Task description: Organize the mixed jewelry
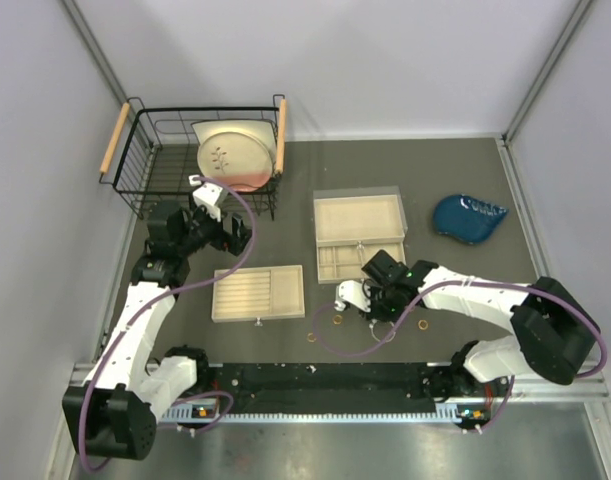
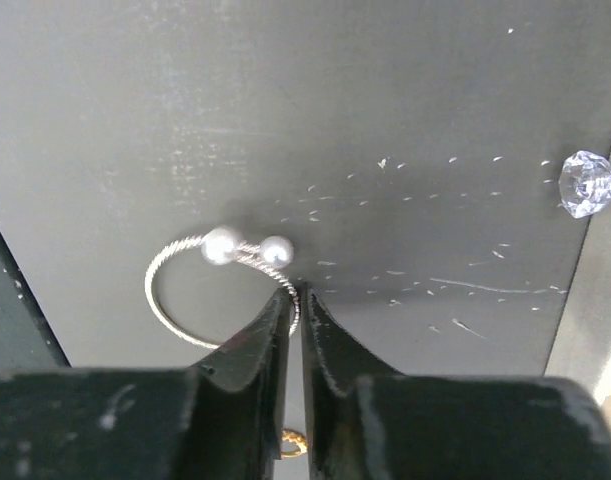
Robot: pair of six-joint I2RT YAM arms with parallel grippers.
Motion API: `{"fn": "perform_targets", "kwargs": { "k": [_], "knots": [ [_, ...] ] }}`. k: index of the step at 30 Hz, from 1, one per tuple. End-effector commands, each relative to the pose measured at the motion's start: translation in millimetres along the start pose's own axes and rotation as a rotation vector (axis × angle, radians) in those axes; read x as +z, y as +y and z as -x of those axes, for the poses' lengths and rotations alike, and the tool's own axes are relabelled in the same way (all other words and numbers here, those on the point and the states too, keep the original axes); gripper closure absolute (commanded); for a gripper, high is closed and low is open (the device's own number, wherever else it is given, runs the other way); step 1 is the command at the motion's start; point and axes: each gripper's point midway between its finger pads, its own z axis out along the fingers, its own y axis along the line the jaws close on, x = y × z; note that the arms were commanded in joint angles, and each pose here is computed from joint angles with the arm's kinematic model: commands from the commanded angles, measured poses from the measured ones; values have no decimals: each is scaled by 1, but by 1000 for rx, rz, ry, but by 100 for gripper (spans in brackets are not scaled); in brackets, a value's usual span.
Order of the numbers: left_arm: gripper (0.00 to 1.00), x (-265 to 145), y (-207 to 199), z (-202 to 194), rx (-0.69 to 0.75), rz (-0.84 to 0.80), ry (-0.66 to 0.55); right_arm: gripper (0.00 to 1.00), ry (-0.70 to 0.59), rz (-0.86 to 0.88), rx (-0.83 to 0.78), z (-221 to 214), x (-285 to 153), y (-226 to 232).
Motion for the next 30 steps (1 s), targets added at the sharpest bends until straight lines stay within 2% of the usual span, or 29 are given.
{"fn": "perform_targets", "kwargs": {
  "k": [1, 7, 17, 25, 30],
  "knots": [
    [6, -2, 3, 13, 56, 18, -59, 100, 36, -10, -9, -5, 7, 1],
    [6, -2, 4, 15, 60, 25, -62, 100, 11, -36, -17, 15, -17, -10],
    [6, -3, 13, 18, 49, 78, -68, 100, -104, -90, -13, 85, -93, -39],
    [7, -5, 30, 20, 23, 177, -68, 100, -157, -128, 28, 127, -107, -66],
    [7, -6, 32, 19, 23, 185, -65, 100, -83, -174, 53, 117, -93, -81]
  ]
}}
